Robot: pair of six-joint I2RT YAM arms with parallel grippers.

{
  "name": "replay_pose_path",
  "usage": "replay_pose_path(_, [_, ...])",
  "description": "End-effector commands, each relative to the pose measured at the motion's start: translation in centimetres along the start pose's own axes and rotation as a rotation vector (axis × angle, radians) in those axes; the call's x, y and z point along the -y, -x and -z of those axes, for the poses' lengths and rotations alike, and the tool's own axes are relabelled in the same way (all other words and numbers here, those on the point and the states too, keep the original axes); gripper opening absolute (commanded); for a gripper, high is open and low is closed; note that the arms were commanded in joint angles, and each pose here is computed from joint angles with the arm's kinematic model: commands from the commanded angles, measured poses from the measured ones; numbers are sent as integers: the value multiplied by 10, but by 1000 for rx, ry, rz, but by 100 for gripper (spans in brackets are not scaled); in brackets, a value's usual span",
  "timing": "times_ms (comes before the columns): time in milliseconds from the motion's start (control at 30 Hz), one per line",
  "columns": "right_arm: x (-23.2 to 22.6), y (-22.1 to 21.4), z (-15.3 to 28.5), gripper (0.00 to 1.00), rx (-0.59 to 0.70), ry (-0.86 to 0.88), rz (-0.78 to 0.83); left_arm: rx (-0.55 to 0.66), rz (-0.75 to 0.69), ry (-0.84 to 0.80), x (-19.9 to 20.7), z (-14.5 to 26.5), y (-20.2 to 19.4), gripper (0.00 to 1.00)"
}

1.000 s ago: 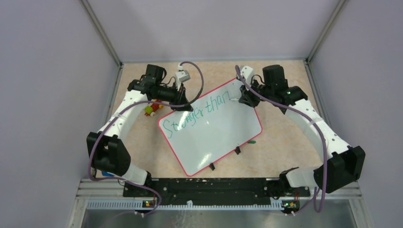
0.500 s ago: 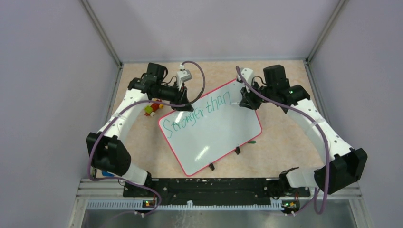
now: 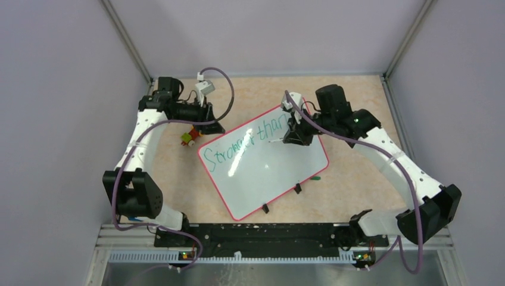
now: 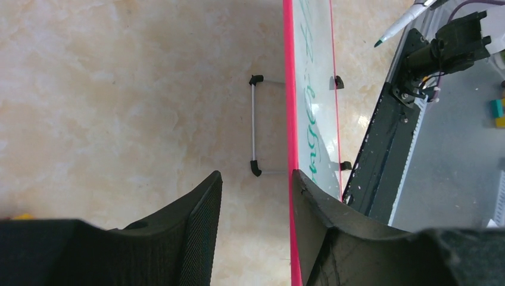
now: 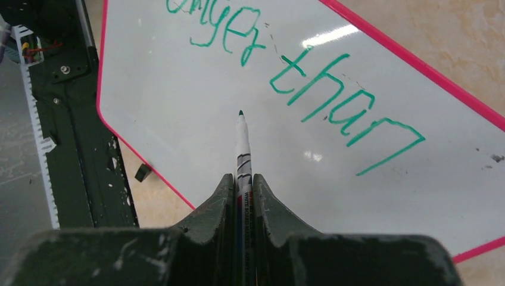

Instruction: Write a sentence on the whiteboard

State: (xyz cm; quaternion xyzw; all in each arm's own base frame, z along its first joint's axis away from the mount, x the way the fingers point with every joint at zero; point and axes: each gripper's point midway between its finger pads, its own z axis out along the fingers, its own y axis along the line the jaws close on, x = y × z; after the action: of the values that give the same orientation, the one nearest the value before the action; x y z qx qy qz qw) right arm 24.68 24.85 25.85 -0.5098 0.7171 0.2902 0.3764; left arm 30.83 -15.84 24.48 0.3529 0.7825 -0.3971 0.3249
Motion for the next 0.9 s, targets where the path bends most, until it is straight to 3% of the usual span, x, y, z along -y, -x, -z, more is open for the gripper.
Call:
replay_pose_path(0, [-22,20,-12,0,69,66,29,43,36,-90,18,16,-11,52])
replay_pose_path(267, [-61,25,-48,0,78,90,89,71,52,-66,18,25,-21,58])
replay_pose_path(567, [-101,23,-88,0,98,108,149,79,83,-89,16,24,-20,58])
replay_pose_path(867, [-127,16,-88,0,110,212,168,116,47,-112,38,37,-3,60])
